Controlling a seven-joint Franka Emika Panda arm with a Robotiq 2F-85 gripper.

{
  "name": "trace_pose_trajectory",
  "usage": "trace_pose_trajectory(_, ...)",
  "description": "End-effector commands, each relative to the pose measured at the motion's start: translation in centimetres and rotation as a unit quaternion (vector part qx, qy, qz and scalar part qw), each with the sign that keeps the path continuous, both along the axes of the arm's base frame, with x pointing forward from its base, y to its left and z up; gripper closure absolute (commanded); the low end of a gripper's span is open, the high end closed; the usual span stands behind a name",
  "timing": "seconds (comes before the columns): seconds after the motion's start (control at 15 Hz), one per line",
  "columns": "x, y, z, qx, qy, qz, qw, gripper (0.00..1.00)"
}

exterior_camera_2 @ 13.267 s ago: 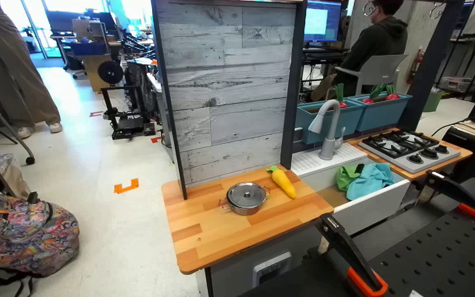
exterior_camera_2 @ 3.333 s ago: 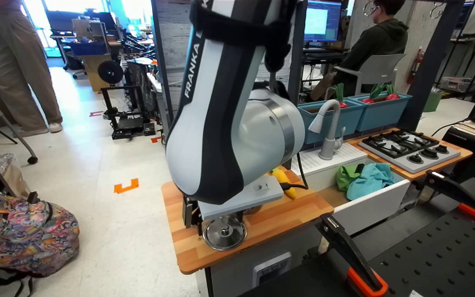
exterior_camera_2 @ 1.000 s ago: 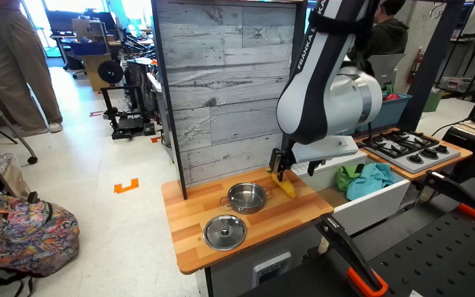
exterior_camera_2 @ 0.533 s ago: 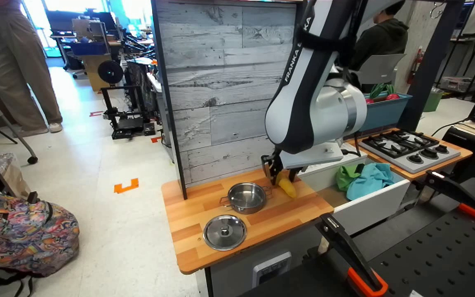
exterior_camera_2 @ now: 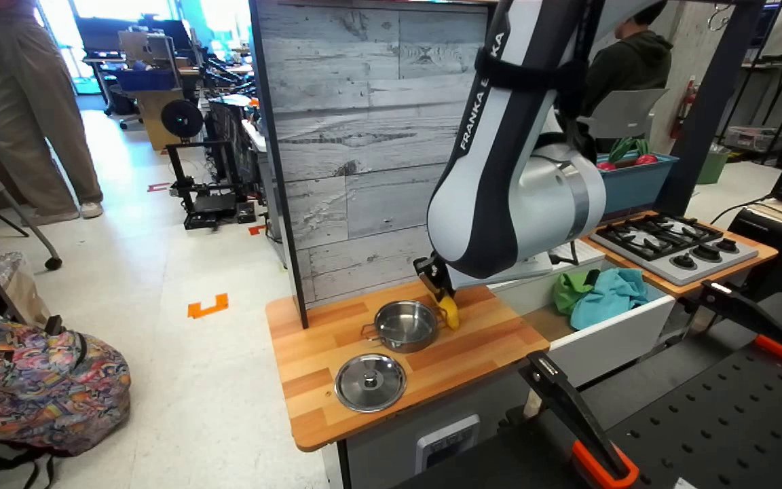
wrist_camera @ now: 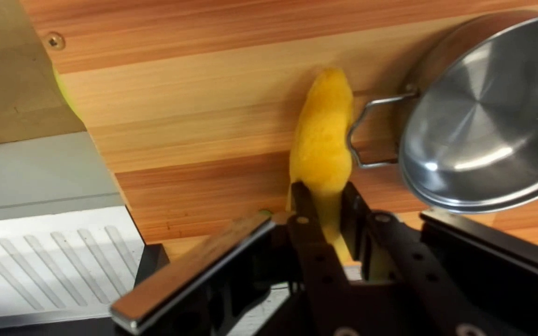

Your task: Pick up the lid from the pot and put it on the counter then pick up the carrot plush toy and put it in the pot

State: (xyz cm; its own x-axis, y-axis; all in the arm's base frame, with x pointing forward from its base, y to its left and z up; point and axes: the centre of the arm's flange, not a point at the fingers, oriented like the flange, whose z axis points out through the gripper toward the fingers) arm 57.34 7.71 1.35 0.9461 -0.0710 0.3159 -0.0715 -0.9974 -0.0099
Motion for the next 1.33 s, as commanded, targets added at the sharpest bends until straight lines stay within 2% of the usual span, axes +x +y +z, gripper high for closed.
trace_pose_trajectory(0.0,-2.0,0.6,2.1,0.005,-0.02,-0.001,0.9998,1.0)
trace_pose_trajectory(0.47,-4.4,2.0,6.1,0.013,-0.065,-0.008,0.9978,1.0)
trace_pose_trajectory(0.93,-4.8,2.6,6.0,0.02,-0.051,-0.013,0.9984,1.0)
trace_pose_trajectory(1.27,-4.7,5.1,4.4,0.03,-0.038,0.009,0.9988,1.0)
